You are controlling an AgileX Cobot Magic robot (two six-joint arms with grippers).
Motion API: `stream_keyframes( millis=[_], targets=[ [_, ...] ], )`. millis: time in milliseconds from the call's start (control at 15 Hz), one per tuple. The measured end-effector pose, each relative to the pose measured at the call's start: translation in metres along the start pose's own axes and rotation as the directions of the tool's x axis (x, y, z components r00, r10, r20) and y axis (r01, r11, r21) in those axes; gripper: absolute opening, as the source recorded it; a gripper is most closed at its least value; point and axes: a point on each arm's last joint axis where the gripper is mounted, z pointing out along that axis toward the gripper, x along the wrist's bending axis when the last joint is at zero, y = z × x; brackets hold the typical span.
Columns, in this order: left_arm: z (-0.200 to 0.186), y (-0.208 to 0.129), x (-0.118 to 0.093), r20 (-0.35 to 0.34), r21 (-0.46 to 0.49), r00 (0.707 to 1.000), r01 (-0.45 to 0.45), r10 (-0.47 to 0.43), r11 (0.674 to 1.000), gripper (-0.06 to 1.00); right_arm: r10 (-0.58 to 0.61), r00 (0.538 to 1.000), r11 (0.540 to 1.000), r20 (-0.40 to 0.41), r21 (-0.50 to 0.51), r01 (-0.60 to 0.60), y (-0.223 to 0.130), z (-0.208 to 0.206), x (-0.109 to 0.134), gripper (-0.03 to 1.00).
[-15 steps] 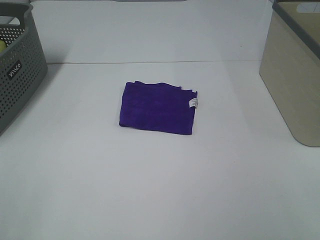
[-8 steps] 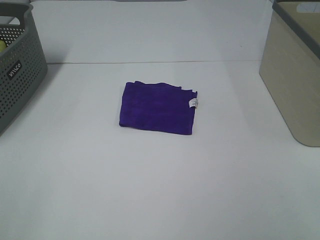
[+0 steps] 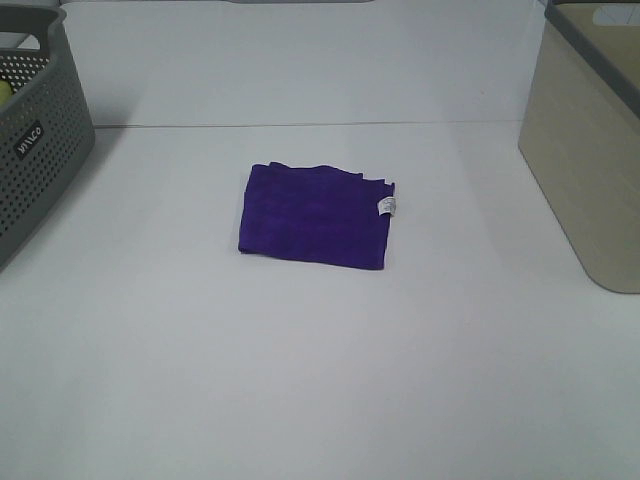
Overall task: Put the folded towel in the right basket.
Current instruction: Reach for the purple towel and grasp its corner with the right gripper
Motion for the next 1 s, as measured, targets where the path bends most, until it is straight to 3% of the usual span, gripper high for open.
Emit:
stream_keyframes(
  millis=[200,333,667,1000],
  targets=[
    [0.0,0.0,0.0,0.0,0.0,1.0,0.0,0.0,1.0,0.99,0.0,1.0,1.0,0.0,0.004,0.0,0.0,0.0,0.0,0.98],
    [0.0,0.0,0.0,0.0,0.0,1.0,0.0,0.0,1.0,0.99,0.015,1.0,0.996,-0.011,0.09,-0.014,0.008,0.01,-0.001,0.98],
    [0.0,0.0,0.0,0.0,0.0,1.0,0.0,0.0,1.0,0.99,0.091,0.995,0.924,-0.04,0.375,-0.069,0.083,0.066,-0.007,0.98],
    [0.0,0.0,0.0,0.0,0.0,1.0,0.0,0.0,1.0,0.99,0.157,0.985,0.874,-0.071,0.475,-0.105,0.143,0.123,-0.011,0.98]
  ],
)
